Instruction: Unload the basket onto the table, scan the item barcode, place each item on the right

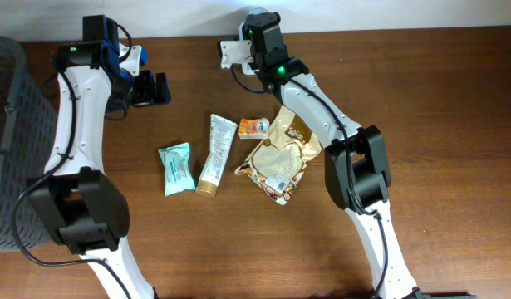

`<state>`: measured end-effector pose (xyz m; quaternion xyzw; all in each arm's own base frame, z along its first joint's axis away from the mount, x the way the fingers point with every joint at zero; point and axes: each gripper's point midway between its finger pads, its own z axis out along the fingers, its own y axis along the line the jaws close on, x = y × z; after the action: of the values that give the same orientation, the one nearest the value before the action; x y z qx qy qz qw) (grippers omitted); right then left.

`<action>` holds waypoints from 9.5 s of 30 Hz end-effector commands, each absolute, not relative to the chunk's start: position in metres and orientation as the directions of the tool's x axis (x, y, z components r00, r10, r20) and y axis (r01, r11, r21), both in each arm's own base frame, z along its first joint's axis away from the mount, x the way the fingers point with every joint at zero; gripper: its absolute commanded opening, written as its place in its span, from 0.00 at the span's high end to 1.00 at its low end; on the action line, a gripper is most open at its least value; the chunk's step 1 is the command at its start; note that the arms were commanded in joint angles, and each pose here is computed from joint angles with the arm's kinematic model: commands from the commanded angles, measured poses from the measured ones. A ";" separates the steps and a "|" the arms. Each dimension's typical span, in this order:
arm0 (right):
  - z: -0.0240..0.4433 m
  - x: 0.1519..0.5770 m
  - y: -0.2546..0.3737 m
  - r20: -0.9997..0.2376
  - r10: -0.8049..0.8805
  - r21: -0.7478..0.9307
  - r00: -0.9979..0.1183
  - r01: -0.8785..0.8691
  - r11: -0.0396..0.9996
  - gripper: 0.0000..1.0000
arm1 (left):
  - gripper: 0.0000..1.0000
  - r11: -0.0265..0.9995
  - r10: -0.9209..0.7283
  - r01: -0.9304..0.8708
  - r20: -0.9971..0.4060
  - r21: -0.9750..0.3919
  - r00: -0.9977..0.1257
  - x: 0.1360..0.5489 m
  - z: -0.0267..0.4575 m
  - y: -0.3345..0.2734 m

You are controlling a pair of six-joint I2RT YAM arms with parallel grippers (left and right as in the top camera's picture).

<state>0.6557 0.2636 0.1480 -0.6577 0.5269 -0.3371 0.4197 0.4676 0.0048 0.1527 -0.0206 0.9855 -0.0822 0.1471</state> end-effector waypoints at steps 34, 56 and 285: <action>0.382 0.493 0.094 -0.773 -0.430 -0.336 -0.467 -0.274 0.901 0.53 | 0.01 0.987 -0.053 -0.002 -0.307 -0.162 -0.950 0.466 0.161 0.007; 0.101 0.446 -0.123 -0.065 0.423 -0.021 -0.904 0.425 0.905 0.57 | 0.01 0.987 -0.053 -0.002 -0.307 -0.162 -0.950 0.466 0.161 0.007; -0.033 0.280 0.166 -0.005 -0.678 0.665 -0.735 -0.509 0.547 0.70 | 0.05 0.939 -0.008 0.099 -0.311 -0.330 -0.950 0.489 0.151 -0.128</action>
<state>0.3096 0.1785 0.0082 -0.3534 0.8561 0.3729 -0.0567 0.4869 -0.1279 0.1386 0.0255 0.9745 -0.1713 0.1428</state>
